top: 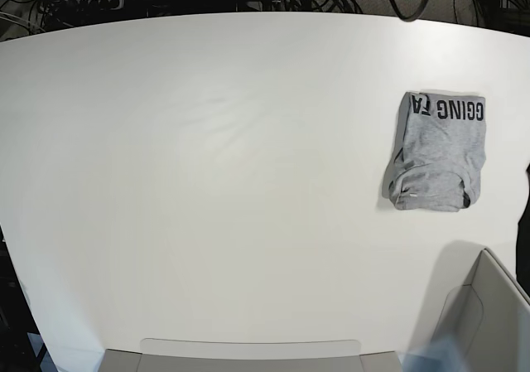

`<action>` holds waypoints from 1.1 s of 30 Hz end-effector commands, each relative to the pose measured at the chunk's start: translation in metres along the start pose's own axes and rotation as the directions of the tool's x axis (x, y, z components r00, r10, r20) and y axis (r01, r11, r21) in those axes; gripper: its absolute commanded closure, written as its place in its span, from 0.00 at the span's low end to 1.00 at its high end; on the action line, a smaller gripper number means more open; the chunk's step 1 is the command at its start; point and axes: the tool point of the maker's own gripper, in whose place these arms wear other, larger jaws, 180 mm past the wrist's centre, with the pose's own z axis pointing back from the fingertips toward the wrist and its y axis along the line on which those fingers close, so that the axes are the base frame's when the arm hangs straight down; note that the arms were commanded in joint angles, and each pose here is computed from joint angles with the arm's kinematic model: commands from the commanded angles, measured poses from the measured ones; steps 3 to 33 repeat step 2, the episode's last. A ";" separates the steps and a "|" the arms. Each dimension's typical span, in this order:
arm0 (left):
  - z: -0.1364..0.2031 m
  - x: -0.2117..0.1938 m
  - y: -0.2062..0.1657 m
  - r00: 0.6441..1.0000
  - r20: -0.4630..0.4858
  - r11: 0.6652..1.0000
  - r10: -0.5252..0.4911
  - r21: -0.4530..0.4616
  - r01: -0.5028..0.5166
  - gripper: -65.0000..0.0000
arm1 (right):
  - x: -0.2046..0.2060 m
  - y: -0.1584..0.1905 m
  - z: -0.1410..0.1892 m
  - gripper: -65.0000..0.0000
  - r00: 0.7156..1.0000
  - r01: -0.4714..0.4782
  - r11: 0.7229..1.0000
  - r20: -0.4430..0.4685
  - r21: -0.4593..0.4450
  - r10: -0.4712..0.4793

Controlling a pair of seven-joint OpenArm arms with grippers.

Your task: Fold the T-shirt properly

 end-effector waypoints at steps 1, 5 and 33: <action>-0.002 0.005 -0.001 1.000 0.004 1.000 -0.002 -0.012 0.002 1.00 | 0.011 -0.009 -0.001 1.00 0.999 -0.022 0.999 0.031 -0.028 0.023; -0.003 0.003 -0.003 1.000 -0.014 1.000 -0.010 -0.015 0.009 1.00 | 0.013 -0.010 -0.002 1.00 0.999 -0.041 0.998 0.033 -0.040 0.042; -0.003 0.003 -0.003 1.000 -0.014 1.000 -0.010 -0.015 0.009 1.00 | 0.013 -0.010 -0.002 1.00 0.999 -0.041 0.998 0.033 -0.040 0.042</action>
